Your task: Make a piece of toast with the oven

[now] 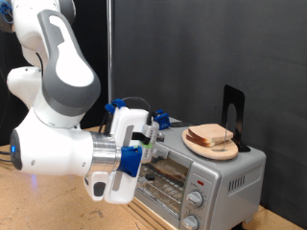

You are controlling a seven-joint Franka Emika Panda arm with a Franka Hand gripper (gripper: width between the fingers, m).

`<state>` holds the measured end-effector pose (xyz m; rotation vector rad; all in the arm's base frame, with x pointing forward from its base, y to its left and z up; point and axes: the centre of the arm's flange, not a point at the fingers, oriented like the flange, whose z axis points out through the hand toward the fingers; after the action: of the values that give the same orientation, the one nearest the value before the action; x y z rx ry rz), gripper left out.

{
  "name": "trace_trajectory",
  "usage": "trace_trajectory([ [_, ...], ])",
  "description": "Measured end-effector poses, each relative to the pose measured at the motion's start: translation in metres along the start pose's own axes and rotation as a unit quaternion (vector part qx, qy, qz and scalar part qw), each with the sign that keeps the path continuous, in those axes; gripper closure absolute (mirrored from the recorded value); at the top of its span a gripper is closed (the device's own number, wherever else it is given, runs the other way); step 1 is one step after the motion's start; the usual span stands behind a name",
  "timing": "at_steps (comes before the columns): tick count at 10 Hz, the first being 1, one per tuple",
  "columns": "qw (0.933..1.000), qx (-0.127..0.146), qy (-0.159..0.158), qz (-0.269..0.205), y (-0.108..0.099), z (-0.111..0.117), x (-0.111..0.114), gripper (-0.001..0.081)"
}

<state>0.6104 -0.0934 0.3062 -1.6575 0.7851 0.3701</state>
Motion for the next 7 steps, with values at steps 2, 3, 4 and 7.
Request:
trace_trajectory([
  [2, 0.9987, -0.001, 0.008, -0.050, 0.012, 0.002, 0.012, -0.0003],
  [3, 0.9980, -0.002, 0.014, -0.062, 0.018, 0.006, 0.023, -0.0003],
  [4, 0.9978, -0.002, 0.020, -0.063, 0.023, 0.011, 0.037, -0.0003],
  [7, 0.9984, 0.003, 0.029, -0.047, 0.043, 0.027, 0.081, -0.0003],
])
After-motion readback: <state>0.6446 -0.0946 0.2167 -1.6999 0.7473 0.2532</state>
